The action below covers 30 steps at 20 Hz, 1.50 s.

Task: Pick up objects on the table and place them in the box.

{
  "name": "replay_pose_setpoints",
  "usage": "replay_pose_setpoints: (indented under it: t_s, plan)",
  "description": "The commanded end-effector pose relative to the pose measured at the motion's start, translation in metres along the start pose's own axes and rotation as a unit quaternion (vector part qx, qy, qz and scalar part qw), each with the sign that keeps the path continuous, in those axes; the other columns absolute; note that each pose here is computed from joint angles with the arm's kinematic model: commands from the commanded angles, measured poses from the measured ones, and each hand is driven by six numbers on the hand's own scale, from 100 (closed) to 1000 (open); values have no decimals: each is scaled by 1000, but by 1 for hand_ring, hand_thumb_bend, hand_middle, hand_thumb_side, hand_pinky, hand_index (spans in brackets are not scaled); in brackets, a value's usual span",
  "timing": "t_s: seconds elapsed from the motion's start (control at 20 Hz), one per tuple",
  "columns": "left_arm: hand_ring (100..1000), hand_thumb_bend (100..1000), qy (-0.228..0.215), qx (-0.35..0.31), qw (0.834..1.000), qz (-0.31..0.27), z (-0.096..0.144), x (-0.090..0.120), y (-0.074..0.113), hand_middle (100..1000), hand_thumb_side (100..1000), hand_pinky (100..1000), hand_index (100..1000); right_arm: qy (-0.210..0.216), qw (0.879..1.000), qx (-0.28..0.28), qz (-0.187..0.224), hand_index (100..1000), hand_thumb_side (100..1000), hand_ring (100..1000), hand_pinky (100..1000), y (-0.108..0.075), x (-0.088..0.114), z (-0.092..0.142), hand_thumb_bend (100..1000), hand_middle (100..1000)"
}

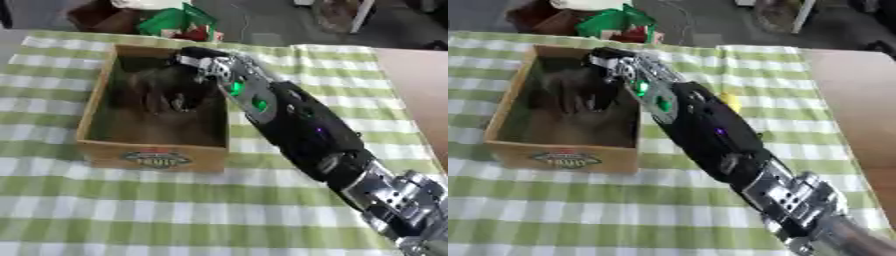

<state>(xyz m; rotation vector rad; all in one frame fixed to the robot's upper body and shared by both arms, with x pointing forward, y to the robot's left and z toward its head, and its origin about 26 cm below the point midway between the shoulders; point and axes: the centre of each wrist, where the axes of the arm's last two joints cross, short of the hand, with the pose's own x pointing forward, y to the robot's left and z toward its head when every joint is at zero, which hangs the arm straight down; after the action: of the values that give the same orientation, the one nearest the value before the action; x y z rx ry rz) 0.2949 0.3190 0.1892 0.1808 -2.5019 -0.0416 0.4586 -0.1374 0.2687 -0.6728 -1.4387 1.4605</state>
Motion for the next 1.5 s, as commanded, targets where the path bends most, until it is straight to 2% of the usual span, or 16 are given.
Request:
replay_pose_setpoints:
  t_s: [0.05, 0.2, 0.45, 0.55, 0.6, 0.65, 1.5]
  plan:
    - [569, 100, -10, -2, 1000, -3, -4, 5, 2, 631, 869, 475, 749, -6, 999, -17, 26, 841, 224, 892, 815, -20, 5, 9, 100, 791]
    - [569, 100, -9, 0, 1000, -3, -4, 4, 2, 630, 867, 475, 749, -6, 999, -8, 42, 862, 321, 905, 826, -22, 6, 11, 100, 811]
    - [569, 100, -8, 0, 1000, -2, -3, 4, 1, 630, 866, 475, 749, -5, 999, -4, 52, 869, 362, 916, 834, -23, 6, 11, 100, 822]
    - [569, 100, -8, 0, 1000, -2, -3, 4, 1, 630, 866, 475, 749, -4, 998, -6, 57, 887, 404, 923, 840, -23, 7, 12, 155, 839]
    - [569, 100, -8, 0, 1000, -1, -3, 4, 1, 630, 866, 475, 749, -3, 998, -7, 58, 912, 449, 928, 845, -23, 7, 12, 229, 849]
    - [569, 100, -8, 0, 1000, -1, -3, 4, 1, 630, 866, 475, 749, -3, 998, -8, 61, 916, 460, 929, 846, -23, 7, 12, 247, 851]
    - [569, 100, -9, 0, 1000, 0, -4, 4, 1, 629, 863, 474, 749, -2, 998, -10, 68, 911, 465, 927, 848, -23, 7, 11, 258, 850]
